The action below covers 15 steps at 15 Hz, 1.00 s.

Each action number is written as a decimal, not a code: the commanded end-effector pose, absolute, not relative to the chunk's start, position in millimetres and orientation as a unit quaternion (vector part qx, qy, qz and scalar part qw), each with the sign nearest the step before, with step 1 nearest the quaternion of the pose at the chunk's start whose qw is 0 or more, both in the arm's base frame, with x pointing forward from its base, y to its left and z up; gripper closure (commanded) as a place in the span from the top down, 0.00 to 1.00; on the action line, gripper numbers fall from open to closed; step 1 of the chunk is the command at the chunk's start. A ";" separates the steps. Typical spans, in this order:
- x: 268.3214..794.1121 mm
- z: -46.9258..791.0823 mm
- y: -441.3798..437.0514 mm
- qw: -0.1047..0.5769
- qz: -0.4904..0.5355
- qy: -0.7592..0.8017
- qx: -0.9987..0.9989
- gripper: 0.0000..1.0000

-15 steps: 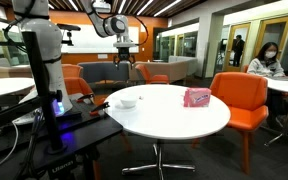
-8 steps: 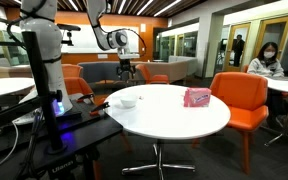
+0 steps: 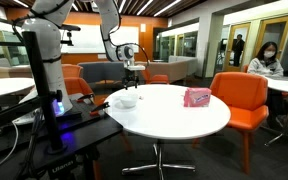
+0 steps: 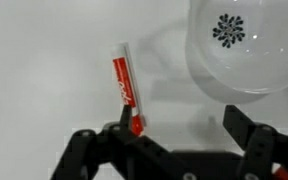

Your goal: Put the marker in the bowl

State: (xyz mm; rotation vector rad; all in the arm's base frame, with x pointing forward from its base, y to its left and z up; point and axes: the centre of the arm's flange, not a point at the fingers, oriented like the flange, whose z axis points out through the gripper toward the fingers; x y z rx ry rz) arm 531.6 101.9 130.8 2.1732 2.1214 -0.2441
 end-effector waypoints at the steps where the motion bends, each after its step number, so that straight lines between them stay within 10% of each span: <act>1: 554.3 110.0 103.4 0.038 -0.084 0.709 0.699 0.91; 6: 568.4 86.5 108.4 0.036 -0.088 0.712 0.696 0.83; 15: 583.6 63.1 117.2 0.031 -0.093 0.707 0.700 0.08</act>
